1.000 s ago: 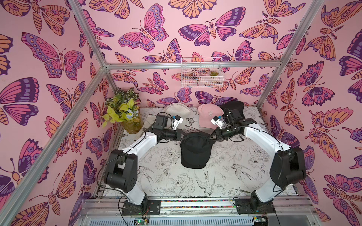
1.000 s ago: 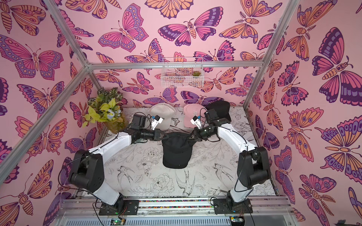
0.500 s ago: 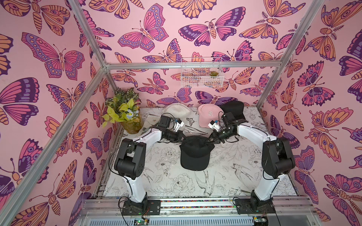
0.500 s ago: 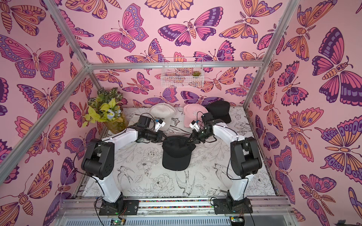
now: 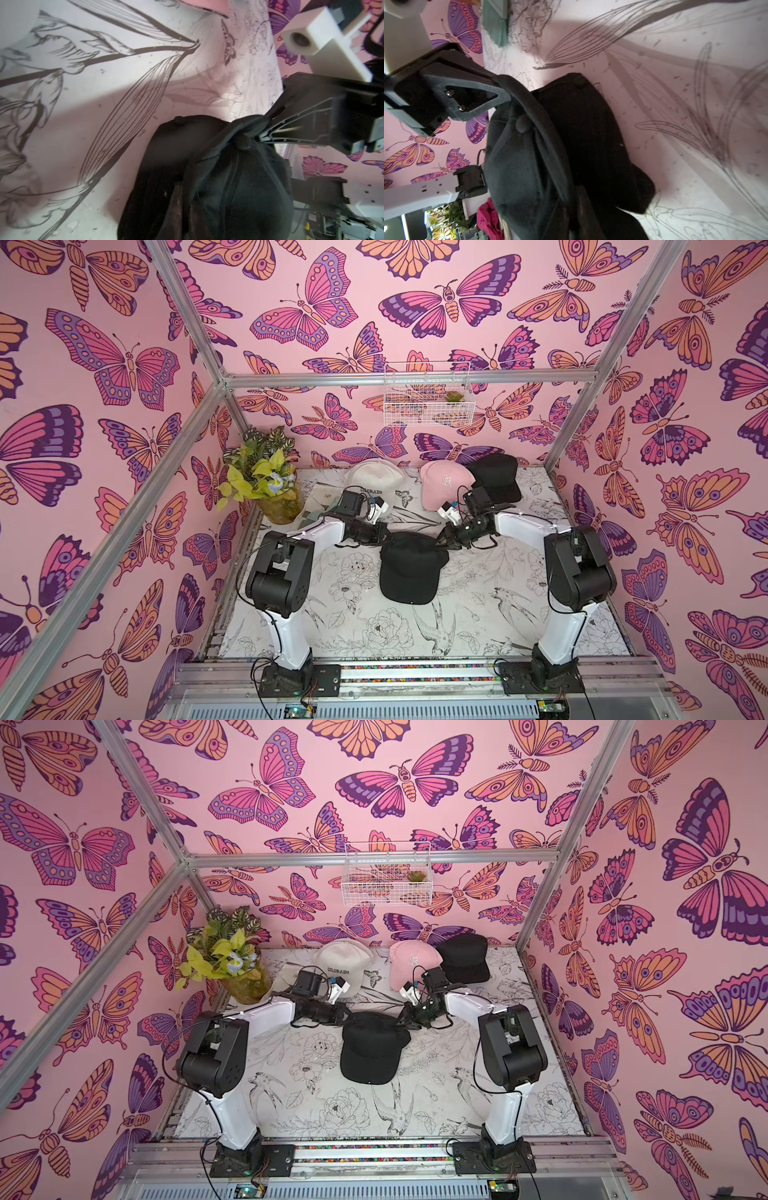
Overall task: Stack the baseball caps by color
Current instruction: Place the baseball cap on the baseball cap.
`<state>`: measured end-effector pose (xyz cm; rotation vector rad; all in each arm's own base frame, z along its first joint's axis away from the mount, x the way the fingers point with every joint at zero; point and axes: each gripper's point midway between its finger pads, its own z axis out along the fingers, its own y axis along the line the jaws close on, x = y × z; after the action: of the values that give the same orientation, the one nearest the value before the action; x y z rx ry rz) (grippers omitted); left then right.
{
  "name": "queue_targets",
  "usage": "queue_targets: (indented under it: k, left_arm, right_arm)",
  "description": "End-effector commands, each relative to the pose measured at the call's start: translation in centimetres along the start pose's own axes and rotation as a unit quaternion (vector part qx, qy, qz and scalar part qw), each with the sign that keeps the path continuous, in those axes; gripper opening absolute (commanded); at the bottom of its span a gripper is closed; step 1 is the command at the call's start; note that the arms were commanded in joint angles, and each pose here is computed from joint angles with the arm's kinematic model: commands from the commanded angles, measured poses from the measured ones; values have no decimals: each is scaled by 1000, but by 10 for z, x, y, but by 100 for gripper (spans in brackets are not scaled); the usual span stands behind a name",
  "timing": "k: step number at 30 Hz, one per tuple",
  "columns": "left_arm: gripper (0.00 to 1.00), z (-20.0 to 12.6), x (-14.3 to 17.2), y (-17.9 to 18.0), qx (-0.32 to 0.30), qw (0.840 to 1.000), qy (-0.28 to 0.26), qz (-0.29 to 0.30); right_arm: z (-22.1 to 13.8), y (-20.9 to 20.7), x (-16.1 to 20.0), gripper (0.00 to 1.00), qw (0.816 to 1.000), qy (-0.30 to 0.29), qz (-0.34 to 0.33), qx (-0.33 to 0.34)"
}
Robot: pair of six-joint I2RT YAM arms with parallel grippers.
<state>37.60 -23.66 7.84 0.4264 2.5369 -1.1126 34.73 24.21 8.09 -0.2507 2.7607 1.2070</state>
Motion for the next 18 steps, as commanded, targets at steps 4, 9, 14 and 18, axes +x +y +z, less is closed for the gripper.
queue_targets:
  k: [4,9,14,18]
  left_arm:
    - [58,-15,-5,37,-102,993,-41,-41]
    - [89,-58,-10,37,-174,976,-107,-78]
    - [97,-75,19,12,-149,976,-117,-103]
    - [99,-78,48,-5,-134,980,-112,-98]
  right_arm:
    - [-37,-8,-37,45,986,-138,-35,92]
    - [-86,4,-36,99,958,-251,-55,125]
    - [-91,25,9,99,961,-254,-81,68]
    - [-77,27,49,99,962,-212,-132,111]
